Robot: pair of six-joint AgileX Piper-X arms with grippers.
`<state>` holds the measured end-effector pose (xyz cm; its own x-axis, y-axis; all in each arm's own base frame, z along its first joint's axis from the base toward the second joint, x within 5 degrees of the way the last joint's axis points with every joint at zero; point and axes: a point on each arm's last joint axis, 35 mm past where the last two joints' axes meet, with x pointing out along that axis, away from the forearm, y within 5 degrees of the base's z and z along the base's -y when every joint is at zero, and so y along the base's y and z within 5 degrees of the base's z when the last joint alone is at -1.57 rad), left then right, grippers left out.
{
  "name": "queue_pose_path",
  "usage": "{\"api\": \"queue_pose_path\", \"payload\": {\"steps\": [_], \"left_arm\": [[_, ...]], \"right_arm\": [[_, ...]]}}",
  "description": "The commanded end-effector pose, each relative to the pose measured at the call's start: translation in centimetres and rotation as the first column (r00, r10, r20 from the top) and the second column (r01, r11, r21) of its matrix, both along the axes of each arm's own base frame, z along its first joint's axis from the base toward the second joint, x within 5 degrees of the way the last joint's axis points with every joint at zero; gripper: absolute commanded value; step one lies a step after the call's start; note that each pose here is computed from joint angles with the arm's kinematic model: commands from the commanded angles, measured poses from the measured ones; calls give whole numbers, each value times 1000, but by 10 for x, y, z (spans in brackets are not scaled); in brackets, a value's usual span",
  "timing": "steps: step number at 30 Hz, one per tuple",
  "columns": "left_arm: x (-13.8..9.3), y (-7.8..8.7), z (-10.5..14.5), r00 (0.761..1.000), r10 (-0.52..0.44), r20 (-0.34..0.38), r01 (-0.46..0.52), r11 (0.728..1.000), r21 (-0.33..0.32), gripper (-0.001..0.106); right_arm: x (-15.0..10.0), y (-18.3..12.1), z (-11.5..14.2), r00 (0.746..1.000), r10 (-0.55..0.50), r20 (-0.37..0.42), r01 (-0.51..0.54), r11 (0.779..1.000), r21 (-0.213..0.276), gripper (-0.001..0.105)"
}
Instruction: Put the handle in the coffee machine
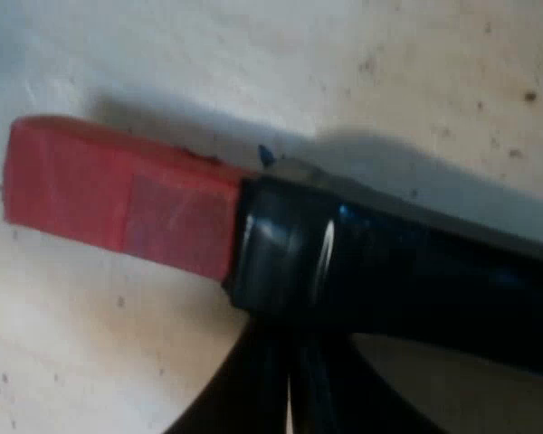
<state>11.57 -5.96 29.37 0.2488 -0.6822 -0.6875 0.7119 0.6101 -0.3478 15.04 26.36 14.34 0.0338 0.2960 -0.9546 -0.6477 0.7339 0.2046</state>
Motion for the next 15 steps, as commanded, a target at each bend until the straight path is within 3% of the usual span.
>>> {"api": "queue_pose_path", "payload": {"steps": [1, 4, 11, 15], "left_arm": [[-1, 2, 3, 1000, 11, 12, -11, 1000, 3, 80], [-1, 1, 3, 1000, 11, 12, -11, 1000, 3, 80], [-1, 1, 3, 1000, 11, 12, -11, 1000, 3, 80], [-1, 1, 3, 1000, 3, 20, -4, 1000, 6, 80]], "right_arm": [[6, 8, 1, 998, -29, 61, 27, 999, 28, 0], [7, 8, 1, 996, -46, 82, 44, 999, 16, 0], [1, 0, 10, 999, -37, 26, 37, 999, -10, 0], [-7, -12, 32, 998, -55, 5, 55, 998, -20, 0]]}}
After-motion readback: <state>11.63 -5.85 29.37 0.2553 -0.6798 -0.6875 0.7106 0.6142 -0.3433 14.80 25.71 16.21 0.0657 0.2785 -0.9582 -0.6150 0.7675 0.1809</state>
